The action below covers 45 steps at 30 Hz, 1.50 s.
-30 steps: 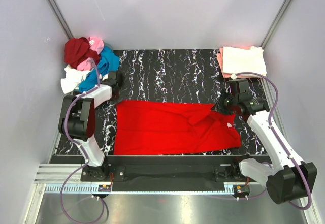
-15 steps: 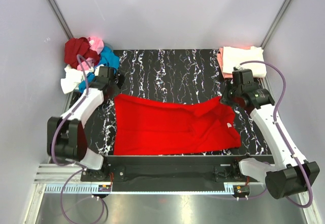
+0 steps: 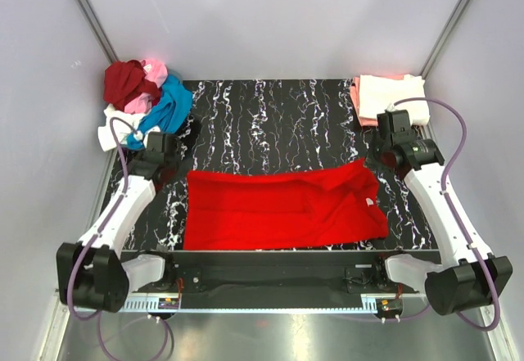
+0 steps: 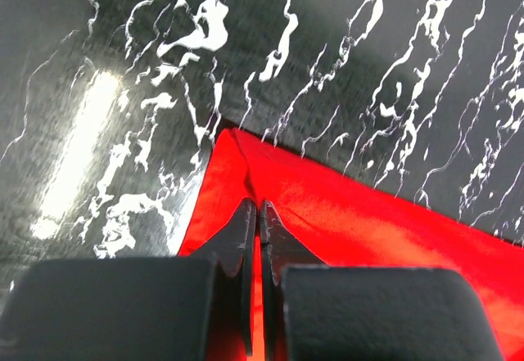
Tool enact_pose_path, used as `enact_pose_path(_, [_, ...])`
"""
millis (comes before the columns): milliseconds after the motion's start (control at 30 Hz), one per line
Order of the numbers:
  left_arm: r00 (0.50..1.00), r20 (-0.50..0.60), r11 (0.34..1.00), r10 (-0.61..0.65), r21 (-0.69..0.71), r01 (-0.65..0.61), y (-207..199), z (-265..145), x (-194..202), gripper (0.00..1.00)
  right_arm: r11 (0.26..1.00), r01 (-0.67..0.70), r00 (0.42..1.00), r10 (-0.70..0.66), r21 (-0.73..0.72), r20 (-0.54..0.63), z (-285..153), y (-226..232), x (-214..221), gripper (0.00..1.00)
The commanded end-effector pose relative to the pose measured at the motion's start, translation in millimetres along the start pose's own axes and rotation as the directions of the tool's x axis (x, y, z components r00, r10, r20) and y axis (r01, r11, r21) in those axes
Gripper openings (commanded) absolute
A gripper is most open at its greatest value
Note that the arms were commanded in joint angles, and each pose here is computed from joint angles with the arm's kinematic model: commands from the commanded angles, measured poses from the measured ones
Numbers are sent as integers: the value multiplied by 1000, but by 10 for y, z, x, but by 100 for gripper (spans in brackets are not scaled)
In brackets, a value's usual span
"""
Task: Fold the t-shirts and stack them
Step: Fold the tshirt
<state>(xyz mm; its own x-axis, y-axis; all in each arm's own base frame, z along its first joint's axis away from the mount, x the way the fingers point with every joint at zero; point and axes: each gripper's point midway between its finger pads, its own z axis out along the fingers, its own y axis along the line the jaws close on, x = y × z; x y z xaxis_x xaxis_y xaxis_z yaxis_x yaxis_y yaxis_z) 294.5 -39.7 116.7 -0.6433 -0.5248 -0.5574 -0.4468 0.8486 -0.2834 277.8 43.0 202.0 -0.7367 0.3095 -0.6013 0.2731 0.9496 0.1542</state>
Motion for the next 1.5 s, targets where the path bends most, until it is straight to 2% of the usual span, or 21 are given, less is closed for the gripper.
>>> enact_pose_path(0, [1000,8,999,-3,37,3,8,-119,40,0,999,-20,999,19,38,31,-79,-130,16,0])
enact_pose_path(300, [1000,-19,999,-3,44,4,159,-244,268,0,996,-35,999,38,82,-36,-24,-262,264,0])
enact_pose_path(500, [999,-44,998,-8,66,11,193,-317,421,0,994,-79,996,82,79,-28,-121,-285,287,0])
enact_pose_path(633, [996,-72,996,-49,73,54,203,-361,519,0,973,-220,971,225,67,-75,-93,-254,422,0])
enact_pose_path(700, [995,-76,995,-66,65,71,247,-380,597,0,960,-281,953,280,3,-114,-61,-149,536,0])
enact_pose_path(733, [995,-74,996,-68,61,73,254,-390,617,3,947,-323,938,320,0,-137,50,-140,652,0])
enact_pose_path(767, [994,-86,996,-73,50,77,268,-400,681,6,940,-341,930,335,-15,-155,81,-111,715,6])
enact_pose_path(800, [993,-92,996,-77,47,81,274,-410,708,10,929,-369,915,361,-12,-180,121,-115,786,19])
enact_pose_path(833, [992,-100,995,-79,45,84,274,-420,743,16,916,-402,895,397,19,-201,202,-159,903,27])
enact_pose_path(867, [990,-113,995,-81,49,87,247,-438,801,37,908,-418,886,412,17,-213,229,-162,945,40])
enact_pose_path(900, [990,-114,995,-83,43,89,262,-470,829,58,898,-439,876,434,25,-209,260,-194,956,67])
enact_pose_path(933, [990,-115,995,-87,45,92,256,-500,844,74,891,-453,869,450,35,-207,292,-220,984,75])
enact_pose_path(967, [989,-114,994,-97,47,103,247,-522,864,98,890,-455,871,455,45,-186,296,-258,958,82])
enact_pose_path(1033, [990,-87,991,-107,68,113,239,-561,824,99,895,-446,881,444,30,-162,277,-254,886,89])
enact_pose_path(1100, [994,-61,991,-93,86,98,207,-540,770,99,899,-437,887,435,22,-151,243,-250,847,90])
enact_pose_path(1233, [995,-86,994,-47,97,56,79,-345,759,99,892,-450,881,437,-35,-182,238,-150,893,91])
enact_pose_path(1300, [993,-115,996,-14,87,25,13,-171,792,99,877,-472,865,440,-90,-240,278,-21,988,91])
enact_pose_path(1367, [986,-159,997,49,69,-39,-99,79,825,99,875,-478,832,419,-84,-363,539,80,1204,94])
enact_pose_path(1400, [986,-160,997,50,69,-39,-100,81,826,99,876,-471,842,411,-102,-350,549,95,1160,94])
enact_pose_path(1467, [976,-198,995,89,51,-81,-140,209,879,99,881,-467,822,400,-79,-406,695,138,1215,94])
